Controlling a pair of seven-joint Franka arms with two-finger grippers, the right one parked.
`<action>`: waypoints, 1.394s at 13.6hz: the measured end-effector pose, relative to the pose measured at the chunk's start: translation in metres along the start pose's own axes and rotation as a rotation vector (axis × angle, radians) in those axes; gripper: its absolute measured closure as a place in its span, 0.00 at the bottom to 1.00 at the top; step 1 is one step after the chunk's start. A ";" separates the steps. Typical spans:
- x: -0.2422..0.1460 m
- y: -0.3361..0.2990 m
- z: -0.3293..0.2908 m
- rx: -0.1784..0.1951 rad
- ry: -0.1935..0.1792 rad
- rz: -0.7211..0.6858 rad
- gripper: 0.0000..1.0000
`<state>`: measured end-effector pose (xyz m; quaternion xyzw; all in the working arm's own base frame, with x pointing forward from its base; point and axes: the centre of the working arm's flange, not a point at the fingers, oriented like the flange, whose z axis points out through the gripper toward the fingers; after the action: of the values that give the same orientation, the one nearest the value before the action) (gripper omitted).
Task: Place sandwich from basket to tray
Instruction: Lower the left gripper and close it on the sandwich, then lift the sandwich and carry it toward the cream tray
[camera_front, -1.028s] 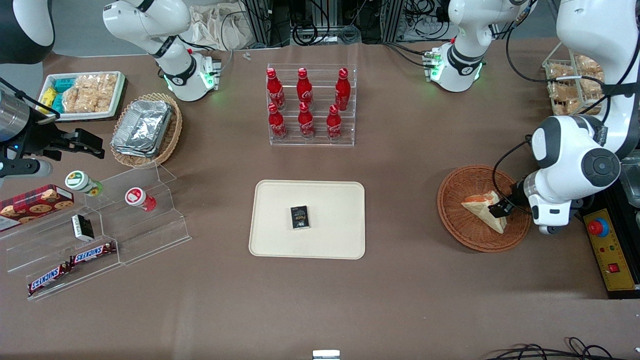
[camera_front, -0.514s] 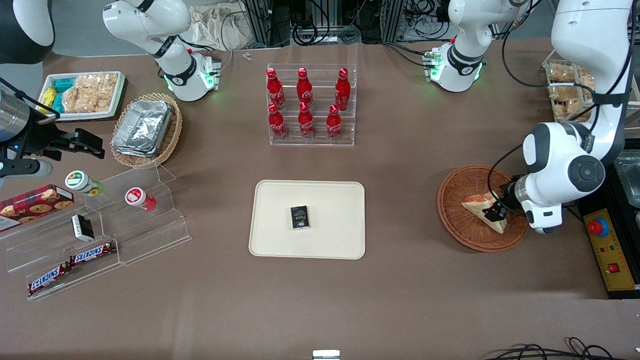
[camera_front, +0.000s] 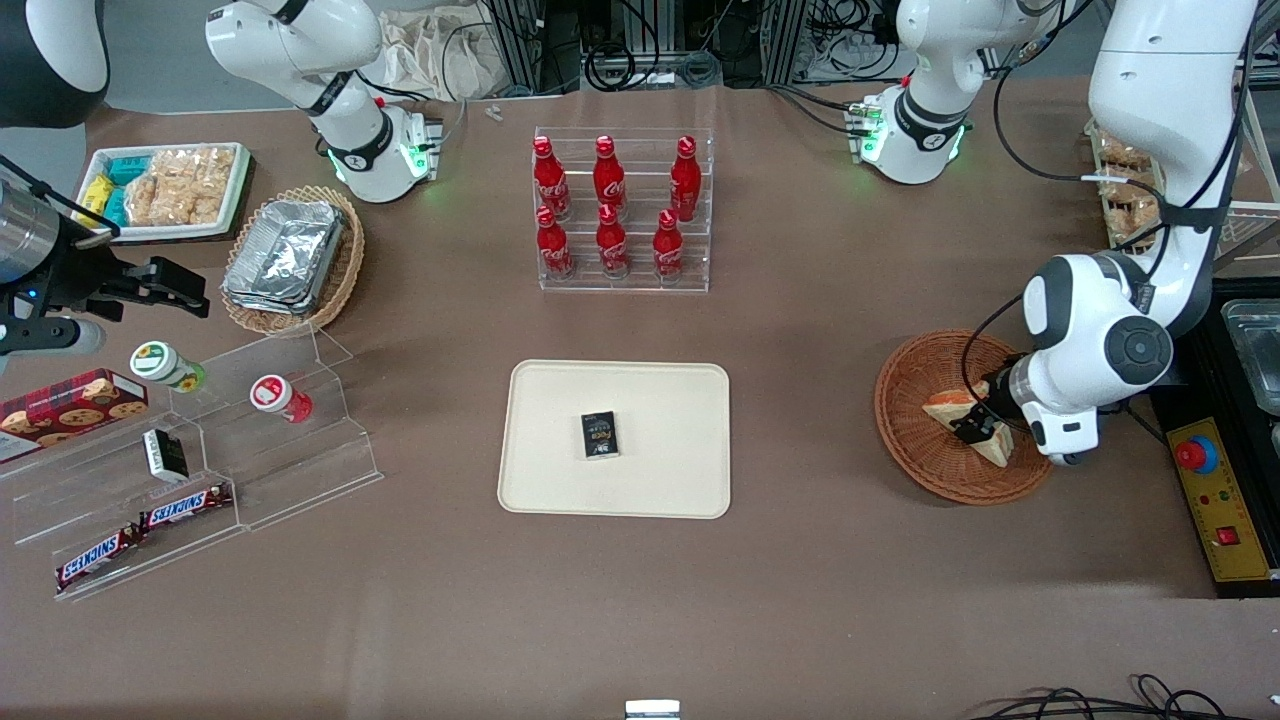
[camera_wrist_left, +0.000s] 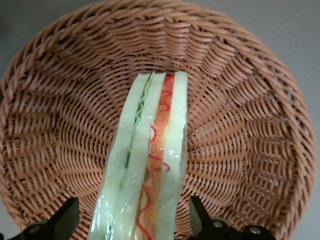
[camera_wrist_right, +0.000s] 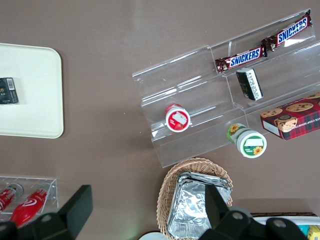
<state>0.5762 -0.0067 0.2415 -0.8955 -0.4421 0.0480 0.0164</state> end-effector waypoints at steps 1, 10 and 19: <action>0.000 0.000 0.001 -0.002 0.001 -0.009 0.16; 0.015 0.020 -0.049 0.007 0.009 -0.017 0.69; -0.080 0.103 -0.269 -0.014 -0.011 0.344 0.80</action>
<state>0.6365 -0.1295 0.5070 -0.9578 -0.2827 0.0518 -0.0007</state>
